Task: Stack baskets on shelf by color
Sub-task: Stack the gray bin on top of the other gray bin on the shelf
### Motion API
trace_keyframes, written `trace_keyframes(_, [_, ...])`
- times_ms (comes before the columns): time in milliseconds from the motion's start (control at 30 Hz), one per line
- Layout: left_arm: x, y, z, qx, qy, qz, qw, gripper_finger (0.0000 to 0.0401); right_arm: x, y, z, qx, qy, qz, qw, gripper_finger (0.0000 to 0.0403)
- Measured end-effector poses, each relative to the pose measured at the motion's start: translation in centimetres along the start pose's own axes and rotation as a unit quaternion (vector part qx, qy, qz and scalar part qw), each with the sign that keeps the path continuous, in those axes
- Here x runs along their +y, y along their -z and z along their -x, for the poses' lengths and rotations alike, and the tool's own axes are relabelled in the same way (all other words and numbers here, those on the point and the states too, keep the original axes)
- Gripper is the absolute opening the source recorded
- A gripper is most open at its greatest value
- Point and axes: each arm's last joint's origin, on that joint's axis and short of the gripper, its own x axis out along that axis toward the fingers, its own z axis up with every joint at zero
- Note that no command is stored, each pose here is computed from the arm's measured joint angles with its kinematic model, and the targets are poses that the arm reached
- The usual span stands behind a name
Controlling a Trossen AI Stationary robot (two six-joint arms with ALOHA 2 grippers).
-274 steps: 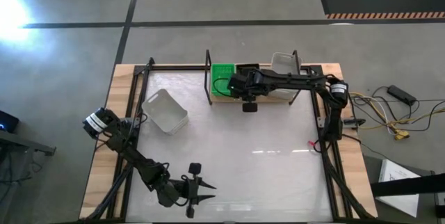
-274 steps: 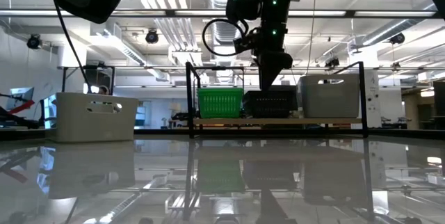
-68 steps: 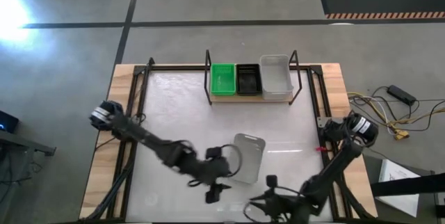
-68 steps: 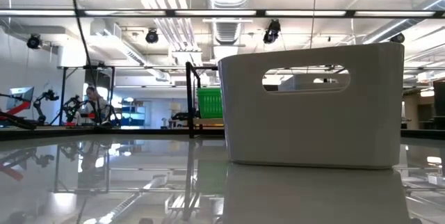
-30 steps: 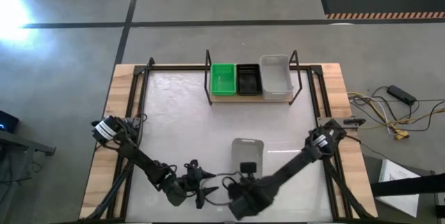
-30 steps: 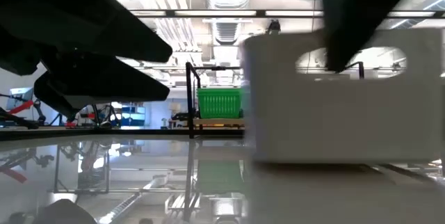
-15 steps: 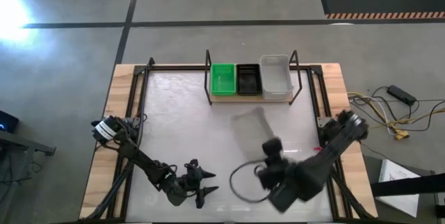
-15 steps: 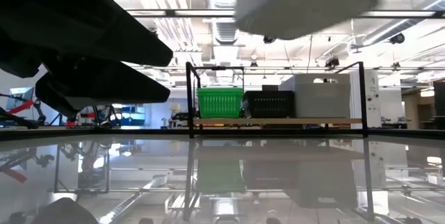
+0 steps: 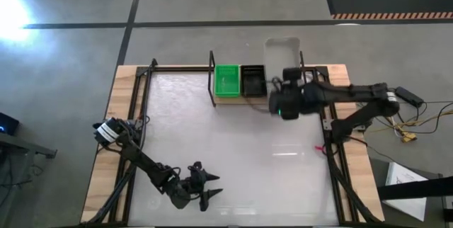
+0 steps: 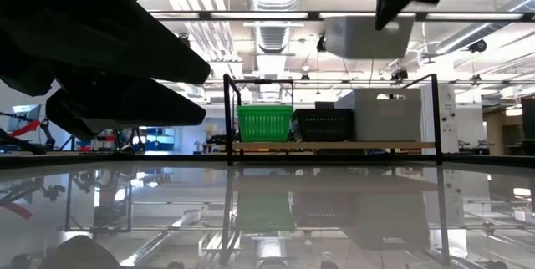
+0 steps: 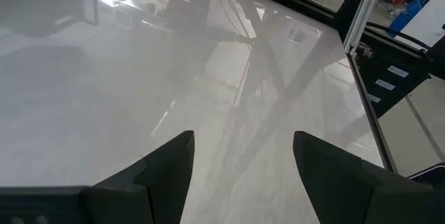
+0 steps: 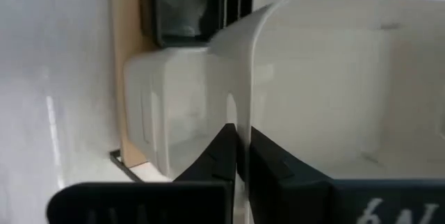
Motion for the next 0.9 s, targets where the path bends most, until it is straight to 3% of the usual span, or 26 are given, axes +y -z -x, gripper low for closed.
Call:
trace_keyframes(167, [0.1, 0.0, -0.1, 0.000, -0.002, 0.000, 1.000, 0.0230, -1.6, 1.4, -4.0, -0.001, -0.032, -0.013, 0.999, 0.0008])
trace_keyframes(367, [0.1, -0.1, -0.1, 0.000, -0.001, 0.001, 1.000, 0.0230, -1.2, 2.1, -6.7, 0.015, -0.087, -0.016, 0.996, 0.0008])
trace_keyframes(733, [0.1, -0.1, -0.1, -0.001, -0.001, 0.004, 1.000, 0.0230, -0.5, 2.1, -7.3, 0.024, -0.108, -0.021, 0.994, 0.0009])
trace_keyframes(900, [0.1, -0.1, -0.1, -0.001, -0.001, 0.004, 1.000, 0.0230, -0.7, 2.1, -7.2, 0.023, -0.106, -0.042, 0.993, 0.0030])
